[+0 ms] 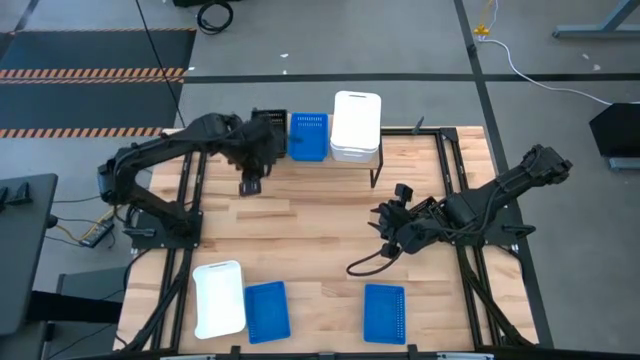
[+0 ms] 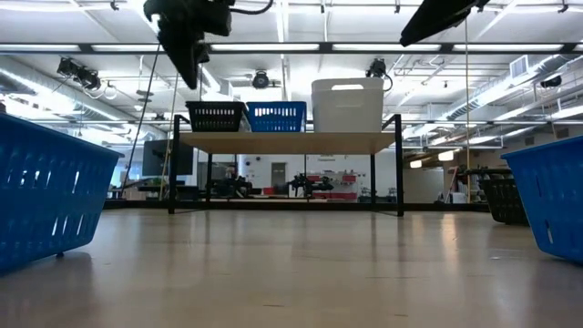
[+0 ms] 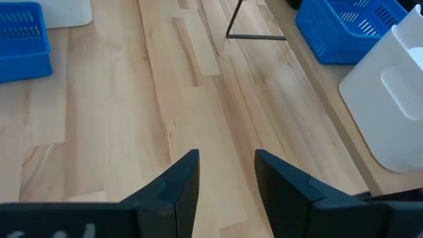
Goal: Stack baskets on shelf by color
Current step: Stack the left blue bin on top of the other blue bin on the shelf
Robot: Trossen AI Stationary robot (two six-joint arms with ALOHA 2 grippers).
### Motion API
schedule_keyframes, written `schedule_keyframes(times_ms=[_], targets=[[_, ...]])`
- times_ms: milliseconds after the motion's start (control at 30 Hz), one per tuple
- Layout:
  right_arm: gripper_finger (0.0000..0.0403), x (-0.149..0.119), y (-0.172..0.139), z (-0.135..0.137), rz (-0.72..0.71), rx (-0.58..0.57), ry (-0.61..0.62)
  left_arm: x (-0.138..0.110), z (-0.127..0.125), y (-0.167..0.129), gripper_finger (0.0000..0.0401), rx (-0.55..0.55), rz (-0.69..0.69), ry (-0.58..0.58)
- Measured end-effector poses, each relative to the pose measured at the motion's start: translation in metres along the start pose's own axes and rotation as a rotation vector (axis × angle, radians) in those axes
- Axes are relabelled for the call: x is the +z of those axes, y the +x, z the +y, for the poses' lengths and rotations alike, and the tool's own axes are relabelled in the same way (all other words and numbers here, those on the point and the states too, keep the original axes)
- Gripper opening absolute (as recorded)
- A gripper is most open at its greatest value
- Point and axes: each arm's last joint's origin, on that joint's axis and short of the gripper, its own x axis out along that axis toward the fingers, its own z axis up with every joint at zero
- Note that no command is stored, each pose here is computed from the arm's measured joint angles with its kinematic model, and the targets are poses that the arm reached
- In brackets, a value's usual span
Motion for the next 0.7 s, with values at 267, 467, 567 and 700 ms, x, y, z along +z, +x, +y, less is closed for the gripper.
schedule_keyframes(times_ms=[267,467,567,700], targets=[[0.0153,-0.020,0.019,0.005,0.023,0.035,0.021,-0.004,-0.072,-0.004,0.0097,-0.077,0.132,-0.040],[0.0153,-0.038,0.035,0.012,0.003,0.113,0.060,-0.014,-0.133,-0.011,0.0092,-0.132,0.168,-0.046],[0.0153,-0.045,0.041,0.016,-0.037,0.159,0.095,-0.024,-0.165,-0.017,0.0092,-0.142,0.177,-0.067],[0.0153,-0.054,0.049,0.019,-0.080,0.207,0.125,-0.038,-0.203,-0.024,0.0091,-0.154,0.151,-0.123]])
